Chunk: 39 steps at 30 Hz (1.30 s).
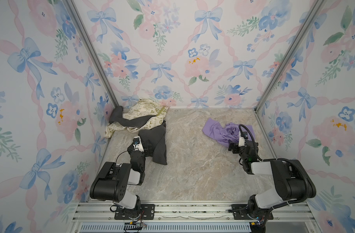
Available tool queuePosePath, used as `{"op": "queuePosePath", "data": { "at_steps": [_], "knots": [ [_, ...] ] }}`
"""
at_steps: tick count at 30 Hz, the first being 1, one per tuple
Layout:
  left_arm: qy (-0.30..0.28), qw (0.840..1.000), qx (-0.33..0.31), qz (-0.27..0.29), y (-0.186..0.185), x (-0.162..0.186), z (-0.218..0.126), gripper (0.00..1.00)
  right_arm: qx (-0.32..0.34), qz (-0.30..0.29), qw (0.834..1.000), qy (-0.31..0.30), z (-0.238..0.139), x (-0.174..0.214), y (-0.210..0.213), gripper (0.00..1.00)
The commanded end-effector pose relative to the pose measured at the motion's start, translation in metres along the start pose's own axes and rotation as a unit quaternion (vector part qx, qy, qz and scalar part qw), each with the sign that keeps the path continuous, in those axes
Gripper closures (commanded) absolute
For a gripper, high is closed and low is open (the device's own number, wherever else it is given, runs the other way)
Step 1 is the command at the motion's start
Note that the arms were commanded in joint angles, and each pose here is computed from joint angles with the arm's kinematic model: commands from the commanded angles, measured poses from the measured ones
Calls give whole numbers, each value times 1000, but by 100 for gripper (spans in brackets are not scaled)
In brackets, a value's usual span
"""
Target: Pick out a specific cloth from the pile
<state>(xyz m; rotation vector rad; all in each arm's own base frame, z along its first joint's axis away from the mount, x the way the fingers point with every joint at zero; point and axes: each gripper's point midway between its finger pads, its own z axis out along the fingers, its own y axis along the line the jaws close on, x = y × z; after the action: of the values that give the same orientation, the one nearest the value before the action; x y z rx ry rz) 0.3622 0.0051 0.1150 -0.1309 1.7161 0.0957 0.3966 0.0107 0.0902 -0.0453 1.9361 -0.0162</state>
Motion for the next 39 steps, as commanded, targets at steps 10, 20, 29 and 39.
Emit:
{"op": "queuePosePath", "data": {
  "at_steps": [10, 20, 29, 39],
  "knots": [
    [-24, 999, 31, 8, -9, -12, 3, 2, -28, 16, 999, -20, 0, -8, 2, 3],
    [-25, 999, 32, 8, -9, -12, 3, 2, -36, 22, 999, -23, -1, -8, 1, 3],
    [-25, 999, 30, 16, -11, -12, 3, 2, -30, 18, 999, -20, 0, -8, 2, 3],
    [-24, 999, 30, 20, -13, -12, 3, 2, -30, 18, 999, -20, 0, -8, 2, 3]
  ]
}}
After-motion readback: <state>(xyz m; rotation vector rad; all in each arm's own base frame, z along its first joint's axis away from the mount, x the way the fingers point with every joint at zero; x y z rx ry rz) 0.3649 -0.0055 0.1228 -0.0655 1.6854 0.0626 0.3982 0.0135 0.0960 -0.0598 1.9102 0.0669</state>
